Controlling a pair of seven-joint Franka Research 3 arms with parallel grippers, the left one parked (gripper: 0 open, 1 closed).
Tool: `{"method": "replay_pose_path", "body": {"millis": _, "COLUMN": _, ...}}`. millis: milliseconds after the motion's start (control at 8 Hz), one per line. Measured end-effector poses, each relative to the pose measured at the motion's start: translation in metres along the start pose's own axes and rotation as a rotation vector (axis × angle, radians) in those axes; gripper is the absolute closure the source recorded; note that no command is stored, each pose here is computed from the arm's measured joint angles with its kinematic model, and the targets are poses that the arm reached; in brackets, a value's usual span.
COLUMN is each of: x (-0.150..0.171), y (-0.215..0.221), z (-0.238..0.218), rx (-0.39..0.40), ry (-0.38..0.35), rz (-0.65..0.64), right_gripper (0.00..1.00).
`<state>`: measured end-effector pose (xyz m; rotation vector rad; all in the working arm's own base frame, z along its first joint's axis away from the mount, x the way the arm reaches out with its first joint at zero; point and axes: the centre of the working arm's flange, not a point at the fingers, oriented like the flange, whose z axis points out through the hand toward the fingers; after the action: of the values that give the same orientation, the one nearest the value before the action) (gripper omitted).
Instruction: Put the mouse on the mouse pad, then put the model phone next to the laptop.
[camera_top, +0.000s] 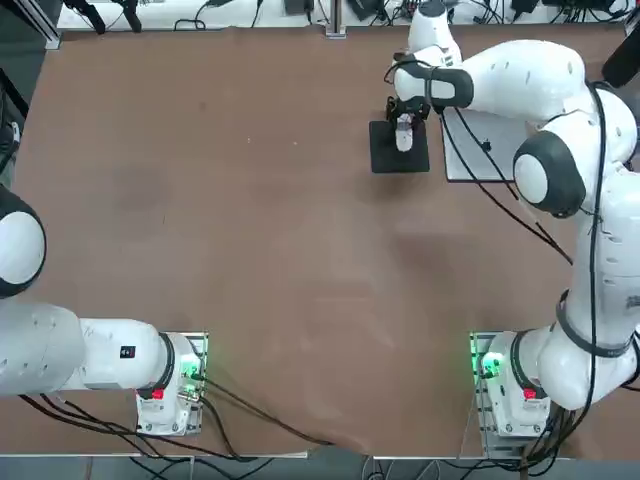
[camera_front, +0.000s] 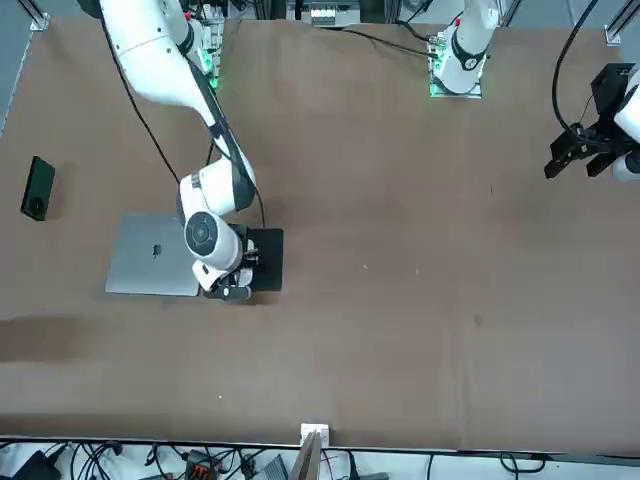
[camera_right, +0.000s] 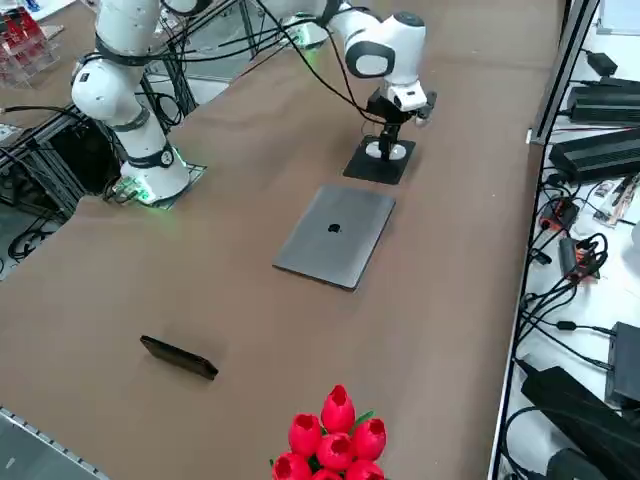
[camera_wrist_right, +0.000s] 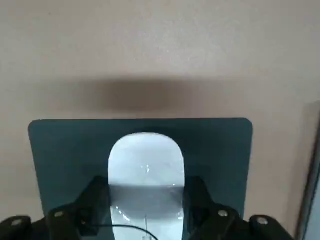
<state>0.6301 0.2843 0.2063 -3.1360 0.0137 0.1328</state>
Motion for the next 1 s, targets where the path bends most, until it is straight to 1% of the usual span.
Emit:
{"method": "replay_pose_path", "body": {"millis": 250, "x": 0.001, "y": -0.002, "z": 0.009, "rx": 0.006, "ry": 0.012, "rz": 0.002, "right_gripper": 0.19}}
{"method": "replay_pose_path", "body": {"millis": 375, "x": 0.000, "y": -0.004, "z": 0.012, "rx": 0.008, "ry": 0.014, "rz": 0.002, "right_gripper": 0.05}}
{"method": "replay_pose_path", "body": {"millis": 500, "x": 0.000, "y": -0.006, "z": 0.011, "rx": 0.009, "ry": 0.016, "rz": 0.000, "right_gripper": 0.00}}
{"method": "replay_pose_path", "body": {"millis": 750, "x": 0.003, "y": -0.008, "z": -0.006, "rx": 0.015, "ry": 0.024, "rz": 0.000, "right_gripper": 0.00}}
{"method": "replay_pose_path", "body": {"millis": 875, "x": 0.004, "y": -0.005, "z": -0.031, "rx": 0.014, "ry": 0.021, "rz": 0.004, "right_gripper": 0.00}}
{"method": "replay_pose_path", "body": {"millis": 1000, "x": 0.005, "y": 0.005, "z": -0.069, "rx": 0.010, "ry": 0.012, "rz": 0.022, "right_gripper": 0.00}}
